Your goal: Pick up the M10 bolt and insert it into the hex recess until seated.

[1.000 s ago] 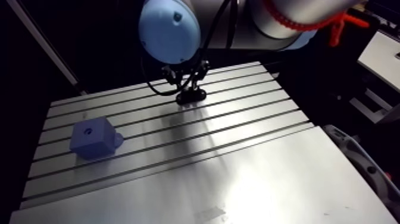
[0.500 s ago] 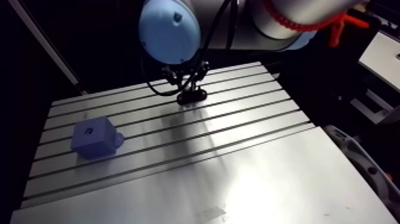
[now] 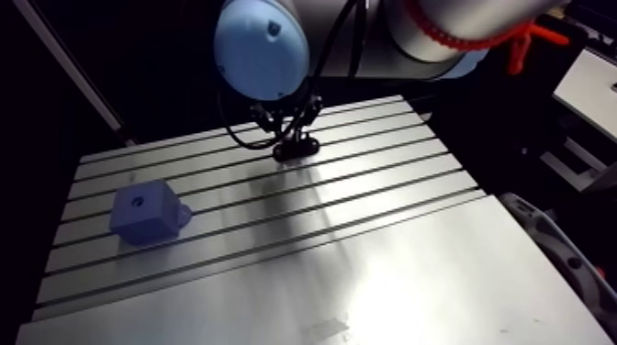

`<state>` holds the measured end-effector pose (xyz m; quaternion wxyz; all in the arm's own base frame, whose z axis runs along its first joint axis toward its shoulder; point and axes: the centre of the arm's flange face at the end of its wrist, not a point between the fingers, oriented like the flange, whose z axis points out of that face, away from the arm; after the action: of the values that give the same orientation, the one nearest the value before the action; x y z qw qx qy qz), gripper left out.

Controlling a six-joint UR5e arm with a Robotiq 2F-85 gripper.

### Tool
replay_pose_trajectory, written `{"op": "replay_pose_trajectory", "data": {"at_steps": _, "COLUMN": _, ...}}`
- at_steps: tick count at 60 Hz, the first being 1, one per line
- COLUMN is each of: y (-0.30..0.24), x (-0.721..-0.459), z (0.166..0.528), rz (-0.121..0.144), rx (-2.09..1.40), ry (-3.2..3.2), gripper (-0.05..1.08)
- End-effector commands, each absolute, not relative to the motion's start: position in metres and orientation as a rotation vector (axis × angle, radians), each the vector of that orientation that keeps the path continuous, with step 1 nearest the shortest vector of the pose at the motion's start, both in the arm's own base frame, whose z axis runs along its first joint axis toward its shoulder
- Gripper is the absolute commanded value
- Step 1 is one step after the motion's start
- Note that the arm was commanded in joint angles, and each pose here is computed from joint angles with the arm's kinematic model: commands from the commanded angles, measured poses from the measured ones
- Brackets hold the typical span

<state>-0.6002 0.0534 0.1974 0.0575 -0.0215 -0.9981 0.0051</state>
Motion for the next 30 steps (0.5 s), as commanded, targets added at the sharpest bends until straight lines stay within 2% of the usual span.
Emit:
{"op": "replay_pose_trajectory", "data": {"at_steps": 1, "y": 0.0539, "x": -0.6013, "z": 0.1991, "rz": 0.012, "rx": -0.065, "ry": -3.022, "gripper": 0.62}}
{"op": "replay_pose_trajectory", "data": {"at_steps": 30, "y": 0.0538, "x": -0.6009, "z": 0.1977, "rz": 0.013, "rx": -0.065, "ry": -3.025, "gripper": 0.62}}
